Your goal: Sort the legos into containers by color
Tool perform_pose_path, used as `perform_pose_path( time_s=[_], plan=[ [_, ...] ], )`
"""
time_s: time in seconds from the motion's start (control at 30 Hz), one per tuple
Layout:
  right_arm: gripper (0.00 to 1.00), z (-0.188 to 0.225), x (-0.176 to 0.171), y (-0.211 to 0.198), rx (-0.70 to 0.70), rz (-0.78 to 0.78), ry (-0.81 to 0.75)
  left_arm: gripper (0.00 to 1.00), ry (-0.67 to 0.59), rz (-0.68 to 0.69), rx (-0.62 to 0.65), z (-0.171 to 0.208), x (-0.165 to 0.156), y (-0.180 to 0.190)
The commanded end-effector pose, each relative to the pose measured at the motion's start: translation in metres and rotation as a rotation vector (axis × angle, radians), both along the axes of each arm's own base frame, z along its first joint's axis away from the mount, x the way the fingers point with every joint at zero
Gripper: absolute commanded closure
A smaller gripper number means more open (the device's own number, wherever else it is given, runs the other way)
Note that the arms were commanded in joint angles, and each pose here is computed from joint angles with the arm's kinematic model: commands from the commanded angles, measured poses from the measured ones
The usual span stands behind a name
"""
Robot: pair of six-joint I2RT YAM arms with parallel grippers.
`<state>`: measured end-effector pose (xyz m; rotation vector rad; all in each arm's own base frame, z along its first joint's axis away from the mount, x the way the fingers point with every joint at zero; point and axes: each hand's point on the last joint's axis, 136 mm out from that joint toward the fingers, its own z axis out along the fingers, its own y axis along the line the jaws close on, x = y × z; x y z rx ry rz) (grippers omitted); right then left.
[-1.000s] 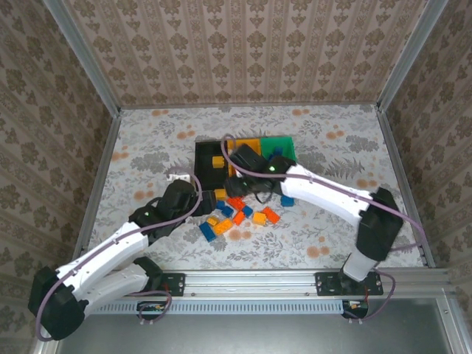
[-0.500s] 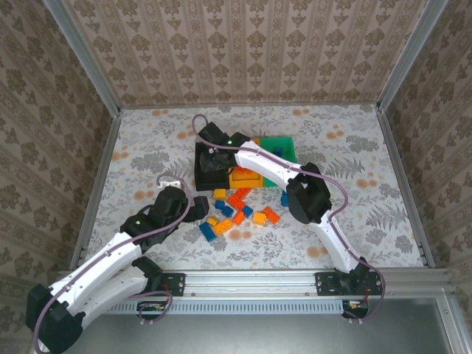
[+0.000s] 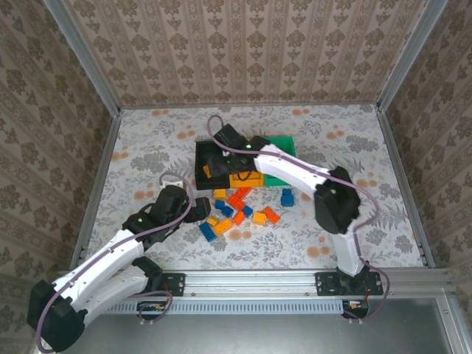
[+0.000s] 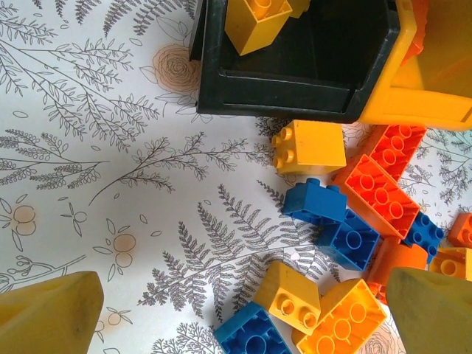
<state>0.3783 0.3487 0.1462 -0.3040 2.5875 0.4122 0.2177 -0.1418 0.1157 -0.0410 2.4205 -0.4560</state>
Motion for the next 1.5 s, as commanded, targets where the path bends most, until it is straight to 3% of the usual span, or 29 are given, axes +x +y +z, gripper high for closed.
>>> perform_pose_path(
  time_s=[0.0, 0.23, 0.43, 0.77, 1.13, 1.3, 1.47],
  plan=[
    [0.22, 0.031, -0.019, -0.031, 0.038, -0.054, -0.07, 0.0, -0.039, -0.013, -0.016, 0.012, 0.007, -0.004],
    [0.18, -0.017, -0.083, -0.126, -0.096, -0.196, 0.01, 0.0, -0.032, -0.006, -0.031, 0.008, 0.013, -0.007],
    [0.12, -0.067, -0.097, -0.187, -0.153, -0.338, 0.122, 0.0, -0.012, -0.001, -0.038, 0.0, 0.014, -0.009],
    [0.22, -0.103, -0.063, -0.2, -0.228, -0.375, 0.155, 0.0, -0.006, 0.008, -0.043, -0.001, 0.015, -0.008],
    [0.52, -0.114, -0.071, -0.198, -0.213, -0.357, 0.19, 0.0, -0.003, 0.016, -0.042, -0.003, 0.014, -0.006],
    [0.58, -0.102, -0.084, -0.199, -0.18, -0.343, 0.198, 0.0, -0.001, 0.008, -0.045, -0.002, 0.016, -0.009],
    [0.59, -0.053, -0.091, -0.194, -0.102, -0.313, 0.13, 0.0, -0.01, 0.002, -0.05, 0.002, 0.018, -0.01]
  ],
)
